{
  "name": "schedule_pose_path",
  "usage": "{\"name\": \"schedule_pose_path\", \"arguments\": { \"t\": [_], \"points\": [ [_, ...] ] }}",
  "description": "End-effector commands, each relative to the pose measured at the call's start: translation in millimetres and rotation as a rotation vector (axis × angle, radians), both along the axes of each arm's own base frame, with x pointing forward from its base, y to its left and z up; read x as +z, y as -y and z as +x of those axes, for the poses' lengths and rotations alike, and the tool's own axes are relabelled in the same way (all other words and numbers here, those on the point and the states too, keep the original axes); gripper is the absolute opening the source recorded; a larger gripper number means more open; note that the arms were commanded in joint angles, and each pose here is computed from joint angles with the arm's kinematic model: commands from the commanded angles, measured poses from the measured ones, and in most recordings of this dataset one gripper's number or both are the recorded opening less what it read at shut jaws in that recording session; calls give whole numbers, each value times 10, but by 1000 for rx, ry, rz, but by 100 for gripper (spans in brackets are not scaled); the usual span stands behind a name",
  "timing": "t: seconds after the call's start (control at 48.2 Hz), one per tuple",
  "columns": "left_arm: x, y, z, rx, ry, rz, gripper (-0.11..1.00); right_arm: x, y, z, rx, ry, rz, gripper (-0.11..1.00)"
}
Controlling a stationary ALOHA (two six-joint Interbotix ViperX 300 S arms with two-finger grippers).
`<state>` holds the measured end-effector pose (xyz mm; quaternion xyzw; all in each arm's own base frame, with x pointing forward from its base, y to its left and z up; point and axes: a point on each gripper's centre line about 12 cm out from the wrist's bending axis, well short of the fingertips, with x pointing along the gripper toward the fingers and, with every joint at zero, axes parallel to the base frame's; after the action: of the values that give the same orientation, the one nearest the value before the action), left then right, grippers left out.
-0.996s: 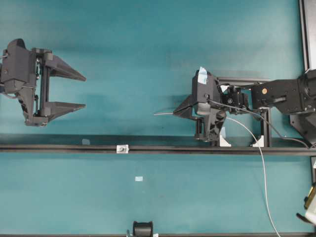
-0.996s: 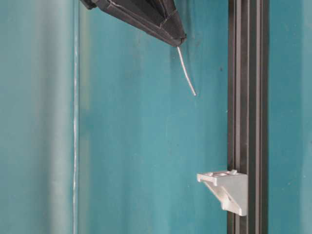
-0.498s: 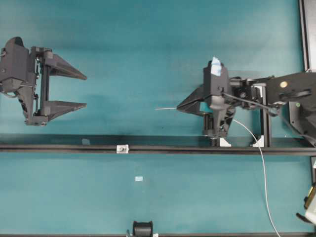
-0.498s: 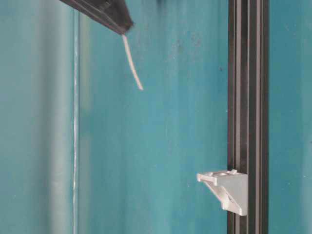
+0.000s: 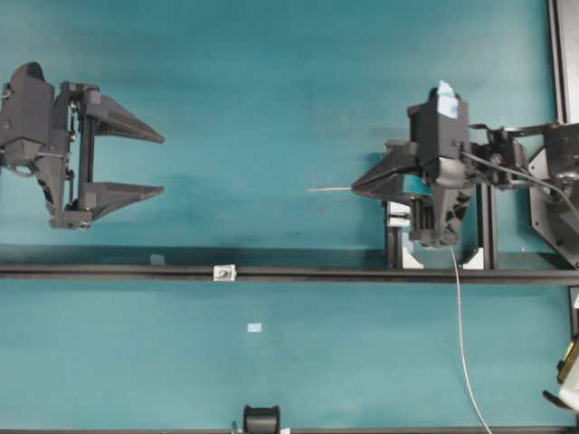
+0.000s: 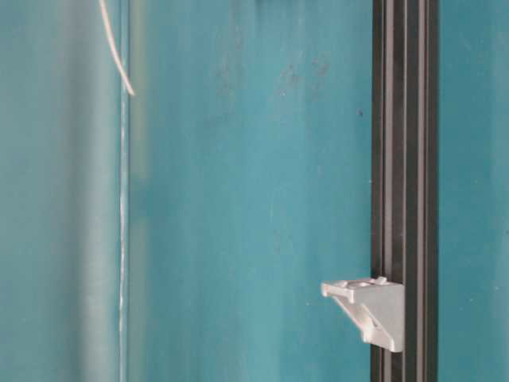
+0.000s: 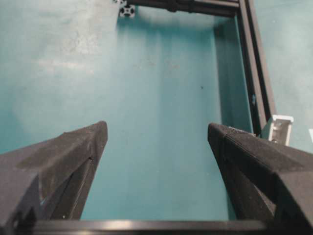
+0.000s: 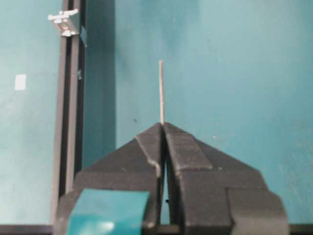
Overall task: Insert the wire into the hole on the left side and pull it with the left arm.
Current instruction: 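Lift the wire out of the bracket and carry it left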
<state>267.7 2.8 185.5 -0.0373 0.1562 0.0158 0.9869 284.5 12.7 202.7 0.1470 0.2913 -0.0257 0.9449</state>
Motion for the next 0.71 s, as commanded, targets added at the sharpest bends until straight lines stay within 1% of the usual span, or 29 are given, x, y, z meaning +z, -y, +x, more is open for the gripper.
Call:
{"name": "schedule_pose_path", "arguments": {
  "t": [0.0, 0.124, 0.249, 0.353, 0.519, 0.581, 0.685],
  "points": [
    [78, -6, 48, 4, 28, -3, 67, 52, -3, -25, 0, 41, 4, 1],
    [59, 6, 63, 2, 20, -11, 67, -16, 0, -73, -7, 82, 17, 1],
    [44, 15, 65, 10, 19, -46, 68, -98, -5, -138, -16, 126, 40, 1],
    [5, 17, 39, 16, 16, -64, 68, -142, -67, -182, 2, 149, 52, 1],
    [-30, 100, 0, -16, 61, -62, 68, -164, -202, -199, 38, 201, 80, 1],
    [-59, 146, -20, -34, 79, -61, 68, -188, -224, -185, 36, 224, 92, 1],
    [-154, 193, -48, -47, 68, -66, 68, -281, -235, -139, 25, 246, 101, 1]
  ]
}}
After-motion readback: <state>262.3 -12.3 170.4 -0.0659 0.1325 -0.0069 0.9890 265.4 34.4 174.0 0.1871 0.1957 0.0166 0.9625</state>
